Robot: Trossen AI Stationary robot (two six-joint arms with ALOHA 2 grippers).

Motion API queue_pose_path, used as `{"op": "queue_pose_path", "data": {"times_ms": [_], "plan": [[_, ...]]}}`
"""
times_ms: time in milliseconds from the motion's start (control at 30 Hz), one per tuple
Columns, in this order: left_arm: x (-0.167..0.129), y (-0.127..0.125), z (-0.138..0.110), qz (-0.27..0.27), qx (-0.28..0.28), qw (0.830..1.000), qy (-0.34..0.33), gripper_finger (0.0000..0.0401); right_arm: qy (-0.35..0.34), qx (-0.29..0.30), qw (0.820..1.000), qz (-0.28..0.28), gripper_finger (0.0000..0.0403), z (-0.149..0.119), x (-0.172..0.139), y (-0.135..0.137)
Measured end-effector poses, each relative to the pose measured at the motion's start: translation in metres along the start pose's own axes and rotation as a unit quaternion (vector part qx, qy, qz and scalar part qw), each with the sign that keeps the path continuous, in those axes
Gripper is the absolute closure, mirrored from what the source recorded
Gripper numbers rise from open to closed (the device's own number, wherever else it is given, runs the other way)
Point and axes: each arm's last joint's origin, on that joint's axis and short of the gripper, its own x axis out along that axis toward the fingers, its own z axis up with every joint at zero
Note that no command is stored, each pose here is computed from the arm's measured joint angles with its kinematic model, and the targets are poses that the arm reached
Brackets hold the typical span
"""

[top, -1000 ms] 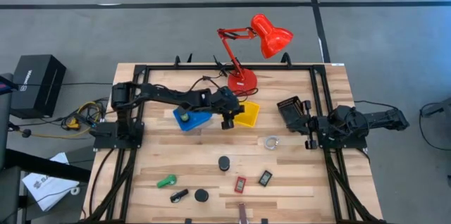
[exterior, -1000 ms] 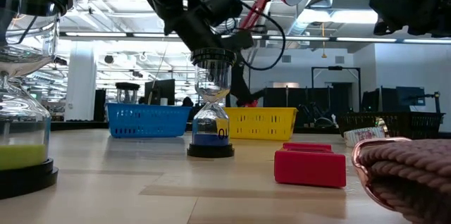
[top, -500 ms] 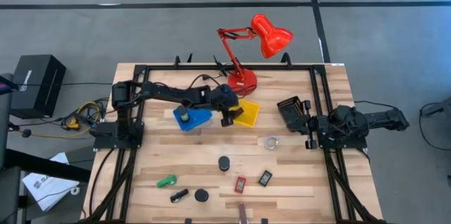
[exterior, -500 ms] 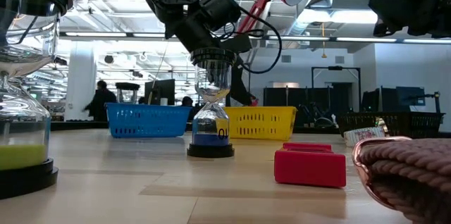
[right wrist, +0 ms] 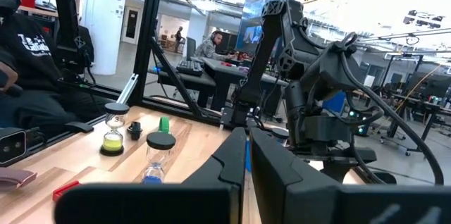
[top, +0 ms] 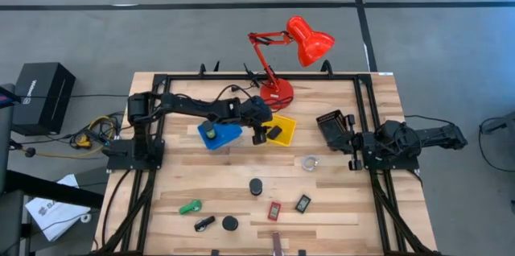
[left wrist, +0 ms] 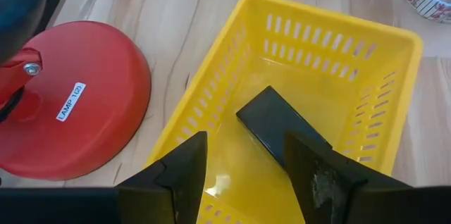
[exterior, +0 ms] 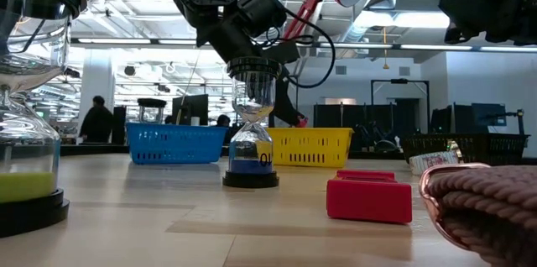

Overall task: Pick & Place Office items
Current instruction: Put the brown wrist watch into the black bin

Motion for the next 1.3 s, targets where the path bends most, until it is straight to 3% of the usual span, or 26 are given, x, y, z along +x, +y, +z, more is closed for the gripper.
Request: {"op": "queue_pose_path", "data": {"times_ms": [333,633,933,1300], "plan": [[-0.035,-0.007,0.021,-0.005,0.007,0.999,-0.049,0.0234,0.004,0.000,1.000,0.001,0.0391,-0.001,0.000,0.000],[-0.122,-0.012,0.054,-0.010,0.011,0.987,-0.159,0.0238,0.006,0.017,1.000,0.001,0.0391,-0.001,0.000,0.000],[-0.200,-0.014,0.058,-0.031,-0.021,0.976,-0.215,0.0238,0.013,0.018,1.000,0.003,0.0391,-0.003,0.000,0.001],[-0.219,-0.036,0.031,-0.081,-0.041,0.990,-0.109,0.0238,0.024,0.021,0.999,-0.004,0.0391,-0.004,0.000,0.001]]}}
